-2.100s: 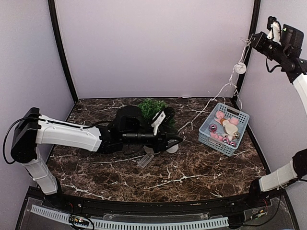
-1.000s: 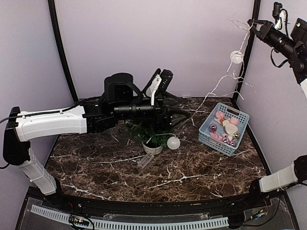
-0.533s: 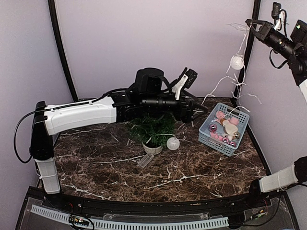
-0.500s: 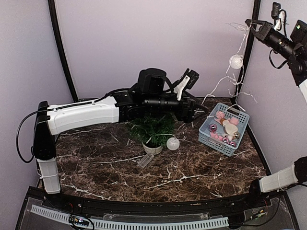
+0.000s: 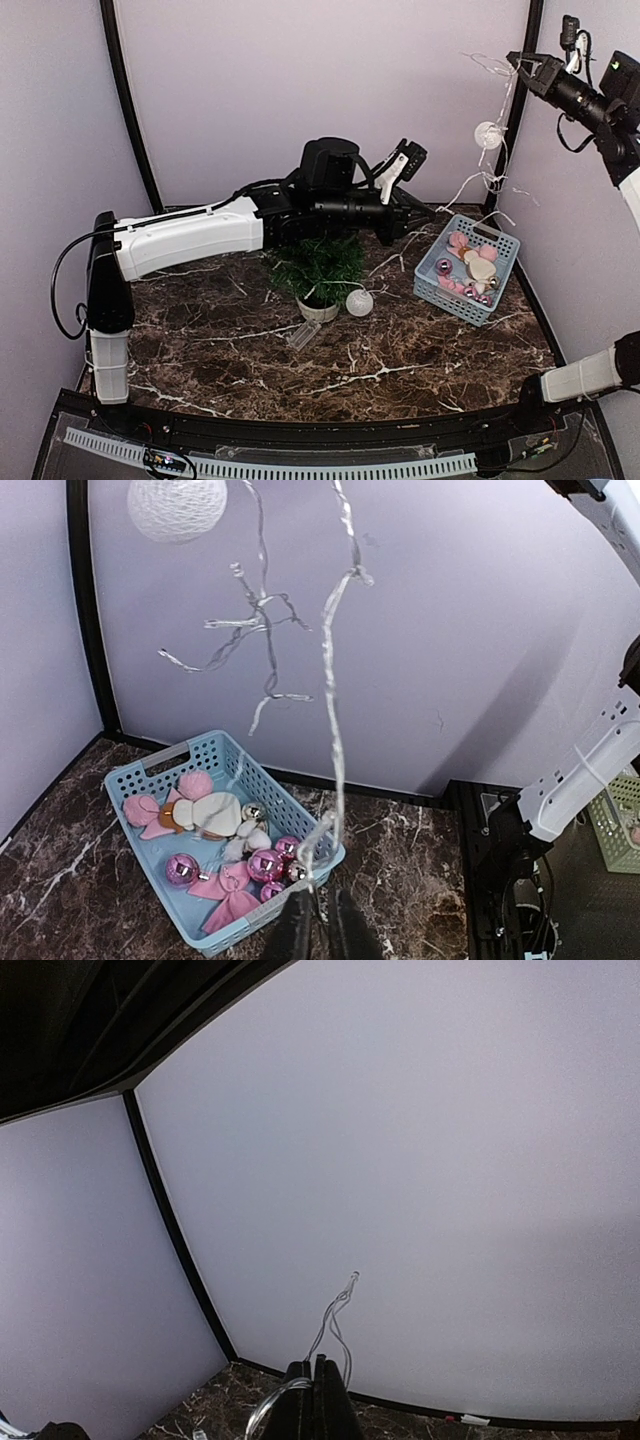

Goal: Decorate the small christmas tree
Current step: Wrap the side of the string light in the gap of the branches.

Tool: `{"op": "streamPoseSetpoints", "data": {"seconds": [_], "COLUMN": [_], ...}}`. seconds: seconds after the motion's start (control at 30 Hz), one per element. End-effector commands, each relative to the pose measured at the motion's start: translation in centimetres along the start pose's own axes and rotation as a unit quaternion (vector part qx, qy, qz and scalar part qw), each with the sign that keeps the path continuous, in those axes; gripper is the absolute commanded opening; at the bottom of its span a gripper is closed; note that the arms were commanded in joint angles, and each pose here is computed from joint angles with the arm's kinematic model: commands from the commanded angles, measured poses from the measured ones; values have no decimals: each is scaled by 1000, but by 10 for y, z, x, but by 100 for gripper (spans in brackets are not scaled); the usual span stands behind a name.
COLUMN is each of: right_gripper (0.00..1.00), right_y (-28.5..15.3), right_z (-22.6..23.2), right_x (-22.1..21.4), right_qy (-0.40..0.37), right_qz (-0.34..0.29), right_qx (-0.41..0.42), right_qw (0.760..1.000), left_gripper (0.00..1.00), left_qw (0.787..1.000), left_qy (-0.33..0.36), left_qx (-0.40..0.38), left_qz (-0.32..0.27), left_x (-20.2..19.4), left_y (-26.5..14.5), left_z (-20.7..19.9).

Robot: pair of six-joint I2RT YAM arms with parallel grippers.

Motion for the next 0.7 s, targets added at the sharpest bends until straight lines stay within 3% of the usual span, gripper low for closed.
{"op": "streamPoseSetpoints", "data": {"seconds": [0.0,0.1,0.37,0.67], "right_gripper": [0,0,0,0], "right_y": [-6,-5,-9,-12], "right_z": [6,2,-14,-72], "right_x": [3,0,-8,-69], "right_qy": [-15,-15,-15,48], "right_qz": [-17,-16,-31,1], "right_qx": [15,10,-39,-112], "right_qw": [1000,1000,999,992], "left_gripper": [6,0,0,0], "left_qw": [999,999,995,987], "left_qy": [26,41,73,114], "left_qx": [8,18,56,102], "left_qz": [-17,-19,-28,-44], "left_x": [15,17,22,24], "left_y": [-2,-2,-3,-9], "left_z": [2,4,13,40]}}
Point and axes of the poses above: each gripper's point midway between its finger pads, its own y axis out along the fingers, its own z axis along the line the jaws close on, x = y × z, the point moved 7 cm from there along -y, back along the fingers, and after that the axes turned 15 degrees about y, right-handed, at the moved point
